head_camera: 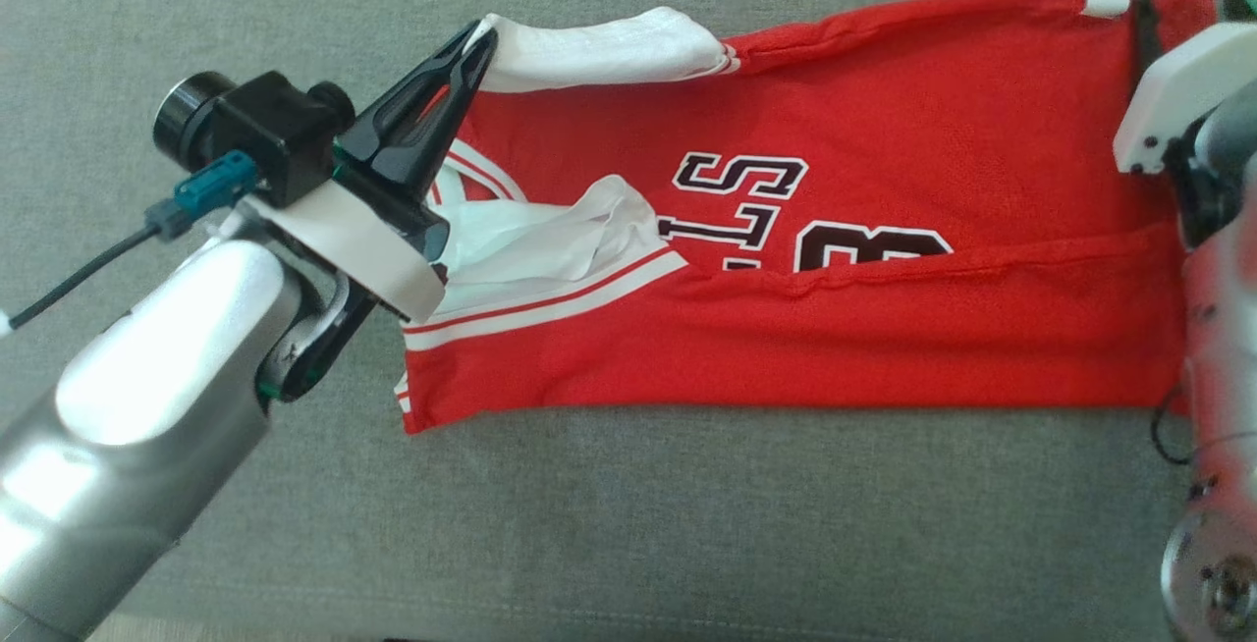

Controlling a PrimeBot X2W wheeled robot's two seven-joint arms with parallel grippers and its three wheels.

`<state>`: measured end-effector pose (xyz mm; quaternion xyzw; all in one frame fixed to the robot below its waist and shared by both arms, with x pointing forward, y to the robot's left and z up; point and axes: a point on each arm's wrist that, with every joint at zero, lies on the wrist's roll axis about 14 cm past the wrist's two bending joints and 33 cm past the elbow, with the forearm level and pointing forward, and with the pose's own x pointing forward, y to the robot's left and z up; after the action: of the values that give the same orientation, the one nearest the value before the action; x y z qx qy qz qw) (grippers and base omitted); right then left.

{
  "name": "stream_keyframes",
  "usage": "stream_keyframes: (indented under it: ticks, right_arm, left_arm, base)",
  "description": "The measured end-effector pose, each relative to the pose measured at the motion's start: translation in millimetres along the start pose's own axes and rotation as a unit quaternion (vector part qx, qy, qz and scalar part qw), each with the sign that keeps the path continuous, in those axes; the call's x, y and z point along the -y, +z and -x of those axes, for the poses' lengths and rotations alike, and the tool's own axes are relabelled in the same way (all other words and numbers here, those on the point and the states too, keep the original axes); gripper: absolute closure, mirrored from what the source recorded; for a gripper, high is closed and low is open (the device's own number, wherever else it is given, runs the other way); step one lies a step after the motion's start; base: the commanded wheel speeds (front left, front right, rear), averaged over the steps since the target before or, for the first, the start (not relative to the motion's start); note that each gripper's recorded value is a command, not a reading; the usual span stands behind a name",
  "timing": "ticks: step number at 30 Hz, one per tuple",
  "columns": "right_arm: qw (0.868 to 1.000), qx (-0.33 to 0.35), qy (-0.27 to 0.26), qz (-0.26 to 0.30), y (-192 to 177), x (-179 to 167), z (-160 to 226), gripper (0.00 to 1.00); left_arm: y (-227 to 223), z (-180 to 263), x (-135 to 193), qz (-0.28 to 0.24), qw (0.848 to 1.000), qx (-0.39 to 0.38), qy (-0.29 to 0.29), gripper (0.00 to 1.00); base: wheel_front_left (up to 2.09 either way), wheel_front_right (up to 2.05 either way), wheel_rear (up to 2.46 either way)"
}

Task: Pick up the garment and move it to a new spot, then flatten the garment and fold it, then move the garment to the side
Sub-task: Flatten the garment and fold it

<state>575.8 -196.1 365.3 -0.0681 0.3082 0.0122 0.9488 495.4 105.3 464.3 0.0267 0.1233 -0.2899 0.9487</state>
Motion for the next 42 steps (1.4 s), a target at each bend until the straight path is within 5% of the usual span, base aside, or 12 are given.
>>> stream_keyframes:
  ticks: [1,3,11,18,31,42]
  right_arm:
    - [1.0,-0.002,-0.001,0.004,1,1,-2,0.0]
    - [1.0,-0.005,-0.004,0.01,3,3,-3,1.0]
    - [1.0,0.021,0.006,0.018,13,1,5,1.0]
    - [0.993,0.119,0.018,0.007,78,-1,12,1.0]
    - [0.962,0.261,0.04,-0.065,154,3,27,1.0]
    - [0.968,0.238,0.063,-0.051,131,-3,37,1.0]
  left_arm:
    - [-1,0,0,0.0,1.0,-0.001,0.0,1.0]
    - [0,0,0,0.0,1.0,-0.001,0.0,1.0]
    - [2,-3,-15,-0.004,1.0,-0.003,0.026,1.0]
    - [28,-19,-49,-0.023,0.998,0.016,0.06,1.0]
    - [110,-64,-104,-0.07,0.982,0.123,0.129,1.0]
    - [75,-47,-88,-0.062,0.988,0.084,0.112,1.0]
  base:
    - [0.0,0.0,0.0]
    - [0.0,0.0,0.0]
    - [0.0,0.0,0.0]
    - [0.0,0.0,0.0]
    - [0.0,0.0,0.0]
    - [0.0,0.0,0.0]
